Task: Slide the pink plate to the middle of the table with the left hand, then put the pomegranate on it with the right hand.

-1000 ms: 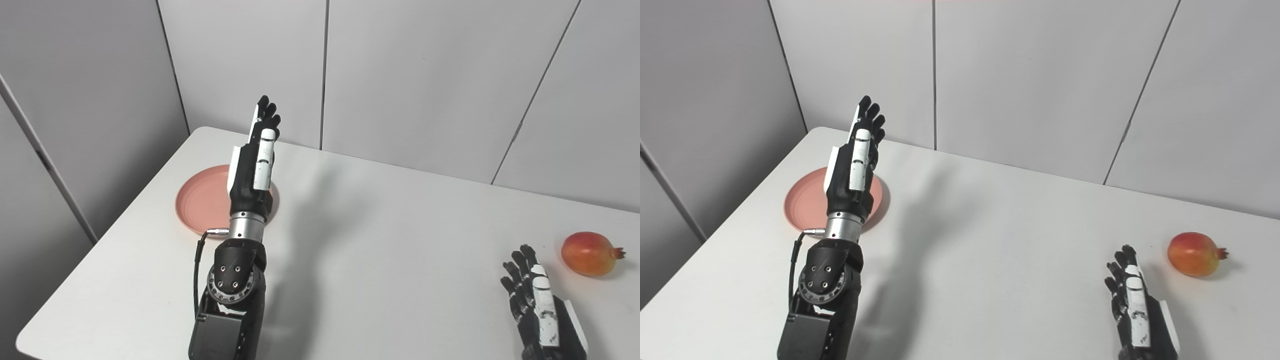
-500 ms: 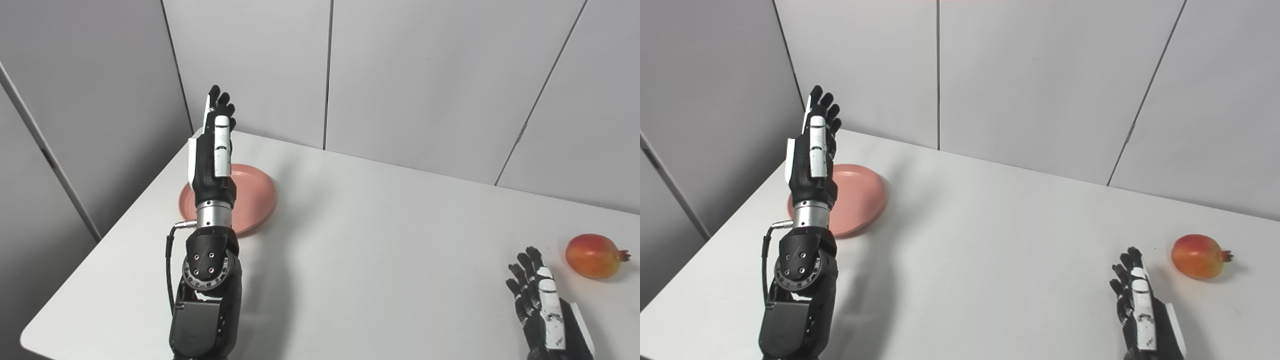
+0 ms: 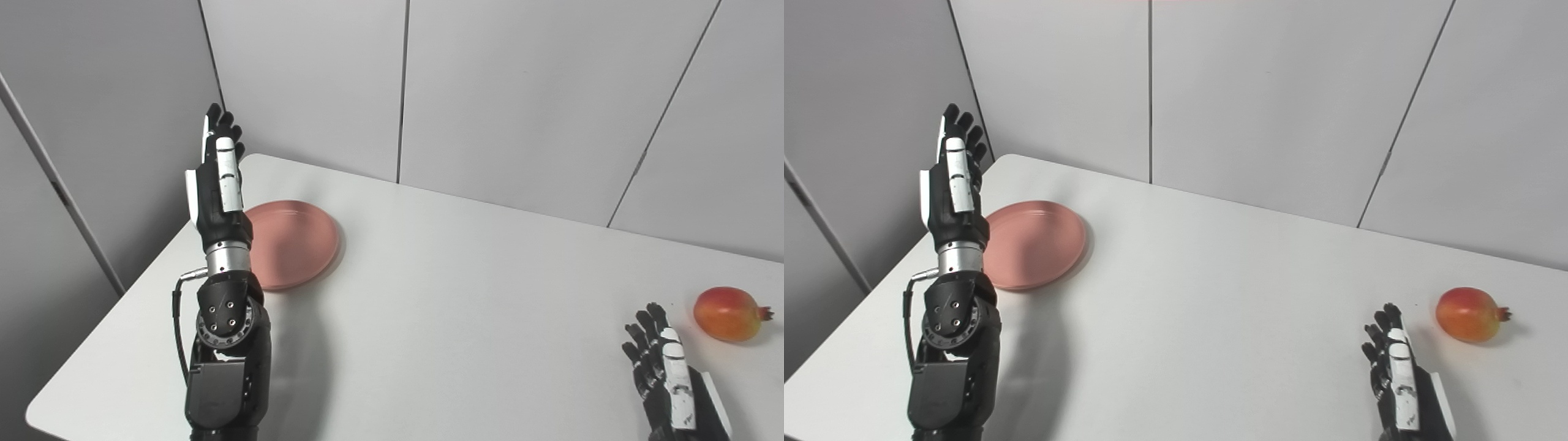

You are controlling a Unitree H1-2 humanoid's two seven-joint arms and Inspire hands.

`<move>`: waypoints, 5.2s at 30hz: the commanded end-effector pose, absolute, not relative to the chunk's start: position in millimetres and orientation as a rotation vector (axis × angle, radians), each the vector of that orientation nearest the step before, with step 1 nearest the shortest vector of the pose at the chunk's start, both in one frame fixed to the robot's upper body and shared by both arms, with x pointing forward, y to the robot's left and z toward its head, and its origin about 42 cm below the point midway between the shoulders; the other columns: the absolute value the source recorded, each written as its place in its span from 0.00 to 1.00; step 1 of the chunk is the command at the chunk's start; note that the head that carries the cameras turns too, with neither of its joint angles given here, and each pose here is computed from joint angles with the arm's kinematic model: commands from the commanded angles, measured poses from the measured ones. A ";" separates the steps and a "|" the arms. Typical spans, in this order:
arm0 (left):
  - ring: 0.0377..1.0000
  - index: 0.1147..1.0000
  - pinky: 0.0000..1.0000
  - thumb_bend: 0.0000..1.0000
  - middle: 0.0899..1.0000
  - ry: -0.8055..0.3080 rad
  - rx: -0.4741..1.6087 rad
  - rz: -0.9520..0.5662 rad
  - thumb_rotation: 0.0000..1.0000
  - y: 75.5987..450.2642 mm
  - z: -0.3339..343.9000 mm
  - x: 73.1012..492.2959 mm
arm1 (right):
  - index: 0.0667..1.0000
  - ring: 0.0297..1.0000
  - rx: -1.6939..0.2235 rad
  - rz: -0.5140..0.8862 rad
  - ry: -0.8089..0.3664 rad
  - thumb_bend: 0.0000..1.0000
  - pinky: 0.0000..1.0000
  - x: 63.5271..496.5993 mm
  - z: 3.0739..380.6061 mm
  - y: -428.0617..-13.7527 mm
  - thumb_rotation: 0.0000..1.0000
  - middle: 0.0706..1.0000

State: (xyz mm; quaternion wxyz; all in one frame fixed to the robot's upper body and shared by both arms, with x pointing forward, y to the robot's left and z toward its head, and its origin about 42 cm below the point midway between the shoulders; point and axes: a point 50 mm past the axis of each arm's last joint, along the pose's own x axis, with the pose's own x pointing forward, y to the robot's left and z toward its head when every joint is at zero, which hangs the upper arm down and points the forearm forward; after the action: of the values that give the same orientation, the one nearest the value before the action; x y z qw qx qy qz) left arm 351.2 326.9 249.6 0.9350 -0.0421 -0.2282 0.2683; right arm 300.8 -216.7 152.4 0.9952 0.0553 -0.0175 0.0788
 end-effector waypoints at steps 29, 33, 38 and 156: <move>0.96 0.92 0.98 0.45 0.96 -0.510 -0.142 0.602 1.00 384.5 237.5 341.5 | 1.00 1.00 0.114 0.164 -0.117 0.16 1.00 303.9 171.9 -217.4 1.00 1.00; 0.96 0.92 0.98 0.44 0.95 -0.489 -0.138 0.623 1.00 389.1 232.4 339.9 | 1.00 1.00 0.120 0.168 -0.122 0.16 1.00 303.9 171.6 -217.5 1.00 1.00; 0.96 0.92 0.98 0.42 0.95 -0.476 -0.169 0.636 1.00 394.2 225.8 339.2 | 1.00 1.00 0.121 0.169 -0.122 0.16 1.00 303.5 171.9 -217.6 1.00 1.00; 0.94 0.90 0.97 0.36 0.93 -0.099 -0.319 0.361 1.00 363.3 125.8 387.0 | 1.00 1.00 0.120 0.174 -0.124 0.16 1.00 303.1 174.5 -212.9 1.00 1.00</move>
State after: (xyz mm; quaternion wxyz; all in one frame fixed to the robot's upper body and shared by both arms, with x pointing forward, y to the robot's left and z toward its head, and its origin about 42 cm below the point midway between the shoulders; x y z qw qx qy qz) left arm 382.8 375.7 133.0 0.9672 -0.1514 -0.0779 0.1886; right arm 299.4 -214.6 159.1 0.9942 0.0630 -0.0289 0.0823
